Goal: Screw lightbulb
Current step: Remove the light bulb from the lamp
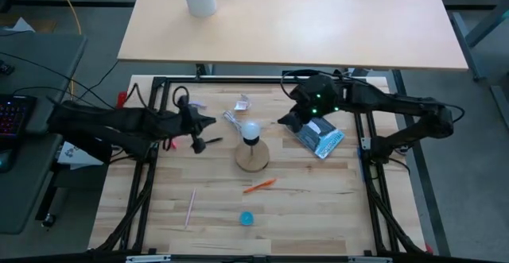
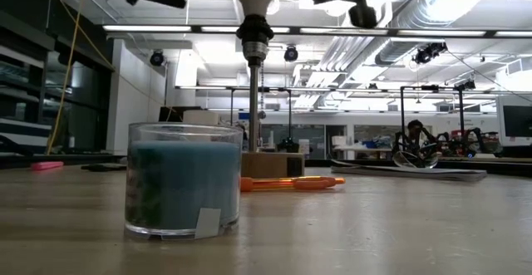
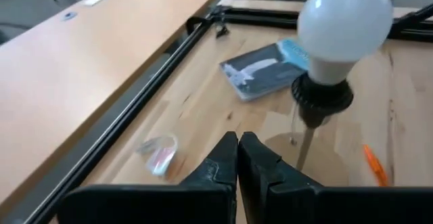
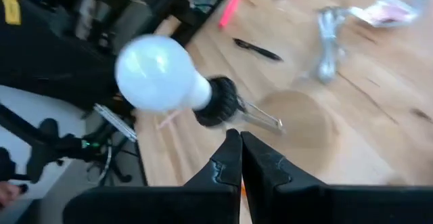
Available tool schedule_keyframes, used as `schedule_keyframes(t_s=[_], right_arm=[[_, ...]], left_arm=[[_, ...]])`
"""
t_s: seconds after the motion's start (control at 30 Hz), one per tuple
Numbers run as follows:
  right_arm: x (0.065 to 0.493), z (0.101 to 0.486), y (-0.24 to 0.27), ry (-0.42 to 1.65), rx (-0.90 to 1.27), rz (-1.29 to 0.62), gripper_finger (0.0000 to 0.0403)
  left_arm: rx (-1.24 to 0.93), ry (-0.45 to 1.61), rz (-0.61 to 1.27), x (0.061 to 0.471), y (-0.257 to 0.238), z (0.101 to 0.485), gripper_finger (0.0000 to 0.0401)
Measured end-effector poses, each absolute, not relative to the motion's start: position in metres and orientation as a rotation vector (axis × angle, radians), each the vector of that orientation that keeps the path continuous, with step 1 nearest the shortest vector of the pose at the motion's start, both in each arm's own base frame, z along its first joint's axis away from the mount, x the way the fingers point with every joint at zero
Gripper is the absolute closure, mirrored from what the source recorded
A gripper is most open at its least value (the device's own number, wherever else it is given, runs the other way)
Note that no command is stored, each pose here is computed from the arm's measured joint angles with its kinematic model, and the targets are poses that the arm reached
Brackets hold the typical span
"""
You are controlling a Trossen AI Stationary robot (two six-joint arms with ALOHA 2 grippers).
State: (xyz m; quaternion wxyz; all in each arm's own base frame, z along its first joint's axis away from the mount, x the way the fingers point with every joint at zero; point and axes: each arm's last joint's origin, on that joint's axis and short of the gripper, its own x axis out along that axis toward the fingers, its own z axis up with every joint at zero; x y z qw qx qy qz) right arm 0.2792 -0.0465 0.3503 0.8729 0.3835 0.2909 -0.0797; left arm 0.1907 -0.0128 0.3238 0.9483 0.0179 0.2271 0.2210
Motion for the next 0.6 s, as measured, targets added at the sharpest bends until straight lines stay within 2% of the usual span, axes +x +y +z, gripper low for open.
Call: schedule_keyframes(t_s=[0.27,0.6], right_arm=[[0.247,0.355,-0.030,0.721,0.740,-0.281,0.0403],[0.240,0.360,-0.019,0.693,0.722,-0.321,0.0403]], left_arm=[[-0.028,0.512,0.517,0.162,-0.011,0.324,0.0401],[-0.009,0.497,0.552,0.159,-0.011,0.325,0.0401]])
